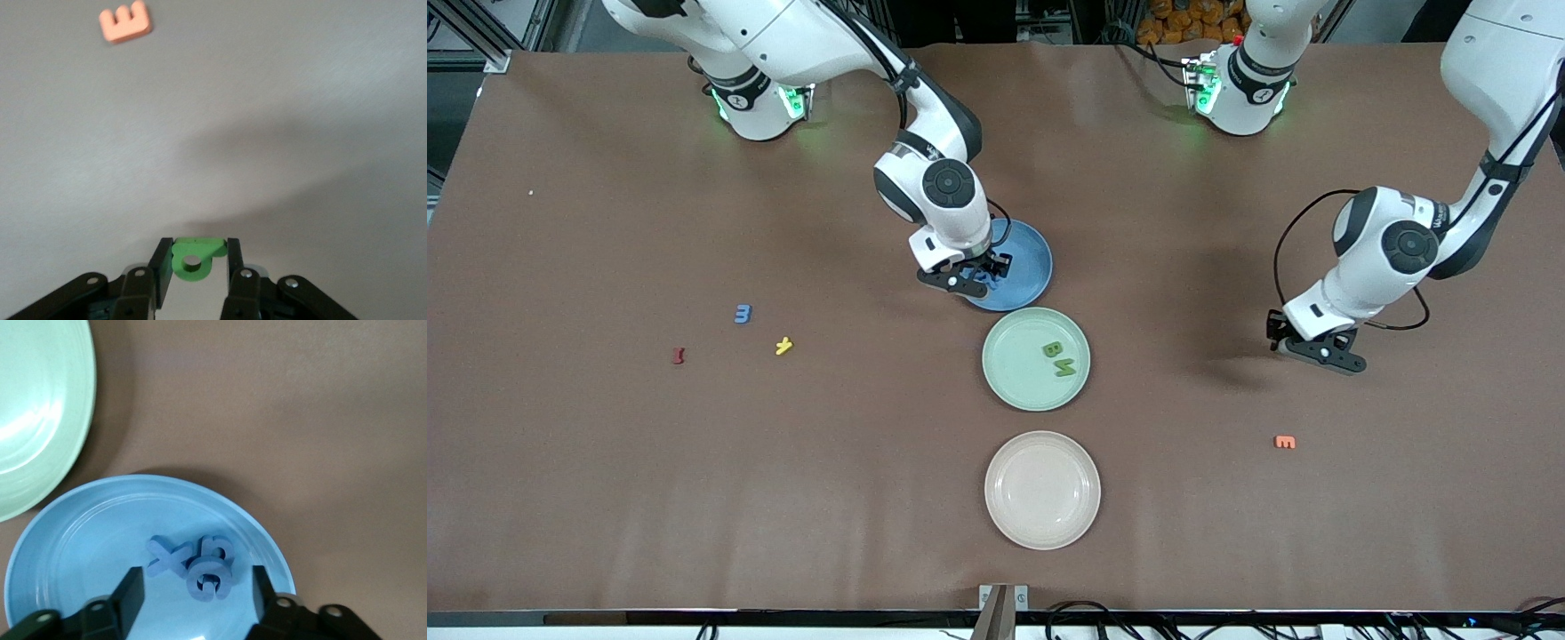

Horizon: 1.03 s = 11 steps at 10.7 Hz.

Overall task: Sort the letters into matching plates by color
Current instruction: 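Open the right gripper over the blue plate while the left gripper grasps b, then carry the green b onto the green plate while the right gripper returns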

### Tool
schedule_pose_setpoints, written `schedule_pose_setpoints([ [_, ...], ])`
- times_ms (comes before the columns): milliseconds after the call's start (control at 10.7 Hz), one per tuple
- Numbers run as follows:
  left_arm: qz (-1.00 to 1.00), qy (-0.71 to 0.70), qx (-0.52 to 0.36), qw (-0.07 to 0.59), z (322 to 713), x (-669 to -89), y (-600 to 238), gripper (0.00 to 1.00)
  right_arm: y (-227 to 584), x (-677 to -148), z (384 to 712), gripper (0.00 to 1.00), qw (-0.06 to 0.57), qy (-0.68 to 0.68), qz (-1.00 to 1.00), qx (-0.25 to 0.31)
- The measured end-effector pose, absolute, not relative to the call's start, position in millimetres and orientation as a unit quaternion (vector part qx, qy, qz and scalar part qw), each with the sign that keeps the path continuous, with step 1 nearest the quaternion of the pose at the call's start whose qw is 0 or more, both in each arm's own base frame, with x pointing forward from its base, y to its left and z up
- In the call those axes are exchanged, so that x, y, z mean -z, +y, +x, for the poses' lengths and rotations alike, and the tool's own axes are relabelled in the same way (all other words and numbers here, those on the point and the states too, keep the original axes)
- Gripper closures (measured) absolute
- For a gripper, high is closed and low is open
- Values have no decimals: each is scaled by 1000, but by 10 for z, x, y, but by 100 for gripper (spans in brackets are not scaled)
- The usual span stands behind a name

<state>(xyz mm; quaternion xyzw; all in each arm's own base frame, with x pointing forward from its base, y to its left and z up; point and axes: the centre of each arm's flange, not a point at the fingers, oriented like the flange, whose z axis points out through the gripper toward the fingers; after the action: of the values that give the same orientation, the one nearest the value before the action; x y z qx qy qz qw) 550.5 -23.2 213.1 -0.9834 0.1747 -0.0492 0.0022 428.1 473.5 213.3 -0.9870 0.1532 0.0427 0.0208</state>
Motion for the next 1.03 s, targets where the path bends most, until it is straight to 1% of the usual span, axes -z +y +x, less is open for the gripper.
schedule_pose_setpoints([
  [187, -987, 151, 49, -1, 5543, -2229, -559, 63, 4659, -2130, 4351, 1, 10, 142, -989, -43],
  [280, -989, 139, 52, -6, 5549, -2277, -689, 63, 4577, -2143, 4437, 0, 4, 130, -991, -44],
  [467, -991, 119, 64, -16, 5573, -2386, -975, 63, 4274, -2278, 4750, 0, 2, 105, -994, -42],
  [747, -993, 79, 73, -39, 5549, -2494, -1728, 63, 3599, -2502, 5275, 0, 4, 74, -997, -37],
  [1027, -995, 27, 68, -62, 5478, -2502, -2299, 63, 2910, -2625, 5692, 0, 6, 51, -998, -26],
])
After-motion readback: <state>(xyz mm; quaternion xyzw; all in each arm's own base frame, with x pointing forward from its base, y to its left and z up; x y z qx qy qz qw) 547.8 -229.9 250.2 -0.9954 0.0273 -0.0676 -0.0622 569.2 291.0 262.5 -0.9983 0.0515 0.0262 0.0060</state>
